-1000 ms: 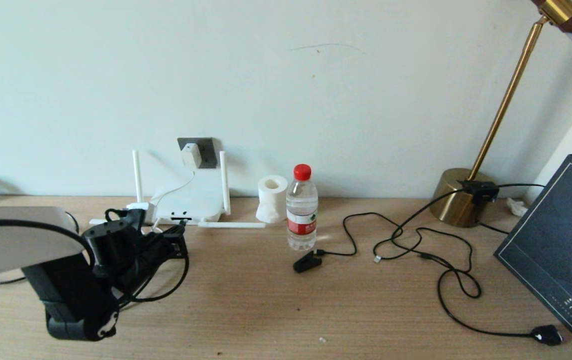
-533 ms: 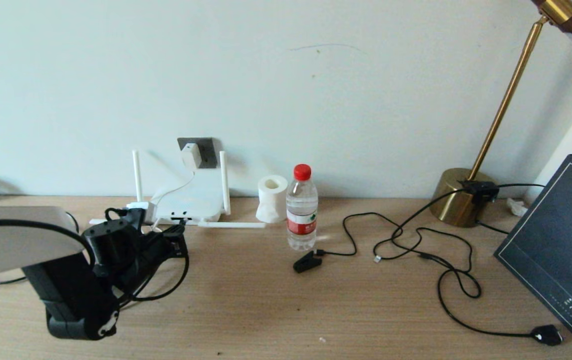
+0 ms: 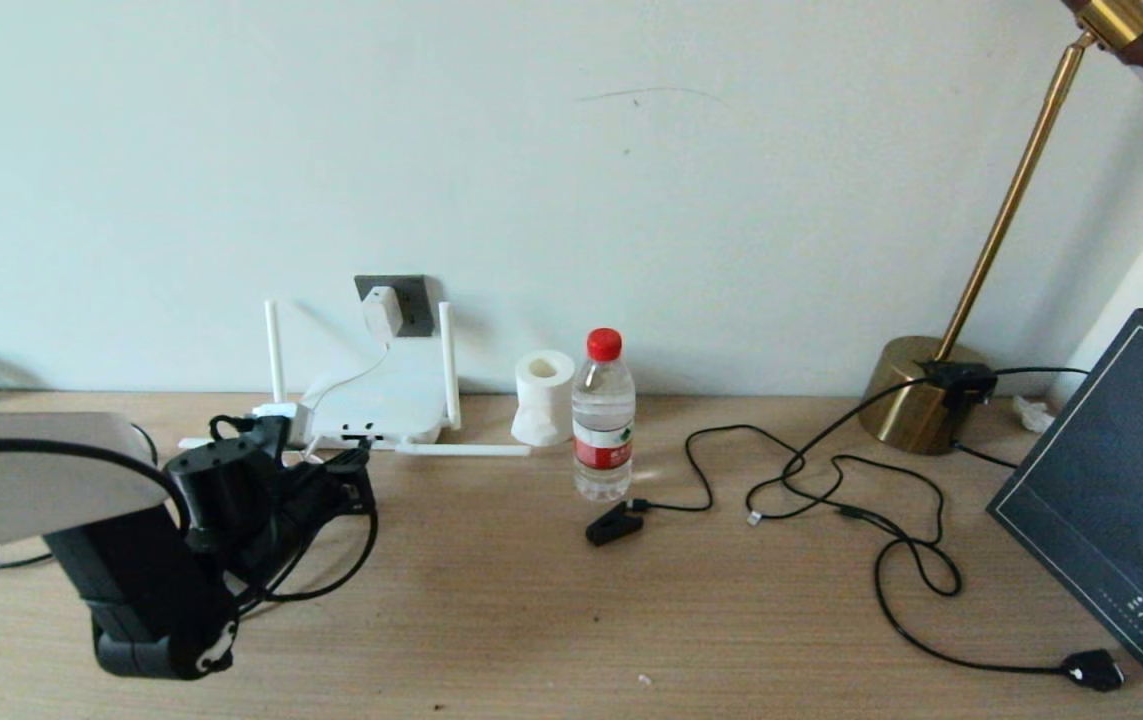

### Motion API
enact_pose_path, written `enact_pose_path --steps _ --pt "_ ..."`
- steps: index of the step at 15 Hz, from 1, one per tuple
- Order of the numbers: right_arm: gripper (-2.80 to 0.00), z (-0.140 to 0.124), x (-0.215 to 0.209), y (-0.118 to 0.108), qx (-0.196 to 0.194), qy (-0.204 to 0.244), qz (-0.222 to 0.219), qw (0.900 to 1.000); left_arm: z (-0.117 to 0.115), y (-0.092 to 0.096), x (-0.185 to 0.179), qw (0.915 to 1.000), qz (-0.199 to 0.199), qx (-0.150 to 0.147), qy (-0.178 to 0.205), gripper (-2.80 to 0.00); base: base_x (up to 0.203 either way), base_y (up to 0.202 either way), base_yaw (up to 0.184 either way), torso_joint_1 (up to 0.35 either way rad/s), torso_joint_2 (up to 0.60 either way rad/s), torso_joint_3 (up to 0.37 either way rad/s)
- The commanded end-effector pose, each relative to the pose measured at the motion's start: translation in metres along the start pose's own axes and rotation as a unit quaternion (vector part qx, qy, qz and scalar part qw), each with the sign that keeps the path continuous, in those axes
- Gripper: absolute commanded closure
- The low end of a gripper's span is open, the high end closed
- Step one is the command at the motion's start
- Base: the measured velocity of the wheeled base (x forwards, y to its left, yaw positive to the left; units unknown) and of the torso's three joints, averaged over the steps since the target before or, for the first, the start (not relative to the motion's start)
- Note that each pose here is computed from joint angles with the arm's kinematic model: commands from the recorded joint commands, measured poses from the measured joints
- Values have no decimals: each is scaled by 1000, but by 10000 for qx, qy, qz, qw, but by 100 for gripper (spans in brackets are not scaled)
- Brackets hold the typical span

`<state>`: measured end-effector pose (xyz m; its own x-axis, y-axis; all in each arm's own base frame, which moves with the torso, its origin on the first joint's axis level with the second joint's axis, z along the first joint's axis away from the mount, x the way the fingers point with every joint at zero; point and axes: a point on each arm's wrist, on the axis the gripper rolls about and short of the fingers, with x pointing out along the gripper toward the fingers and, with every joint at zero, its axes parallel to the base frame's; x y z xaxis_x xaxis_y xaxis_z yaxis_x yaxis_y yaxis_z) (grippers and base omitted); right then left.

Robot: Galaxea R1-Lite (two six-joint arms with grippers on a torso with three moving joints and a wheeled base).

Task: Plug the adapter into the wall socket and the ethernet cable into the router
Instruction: Plug cable into router interface

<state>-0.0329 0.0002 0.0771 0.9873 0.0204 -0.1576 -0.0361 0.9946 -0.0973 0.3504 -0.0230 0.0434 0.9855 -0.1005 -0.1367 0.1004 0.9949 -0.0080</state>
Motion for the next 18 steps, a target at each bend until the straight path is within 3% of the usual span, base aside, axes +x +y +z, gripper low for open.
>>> enact_pose_path --steps 1,18 --pt "0 0 0 0 0 13 6 10000 2 0 1 10000 0 1 -73 0 0 0 0 0 0 0" --pt "0 0 0 0 0 14 3 10000 0 0 5 10000 0 -1 -19 0 0 0 0 0 0 0"
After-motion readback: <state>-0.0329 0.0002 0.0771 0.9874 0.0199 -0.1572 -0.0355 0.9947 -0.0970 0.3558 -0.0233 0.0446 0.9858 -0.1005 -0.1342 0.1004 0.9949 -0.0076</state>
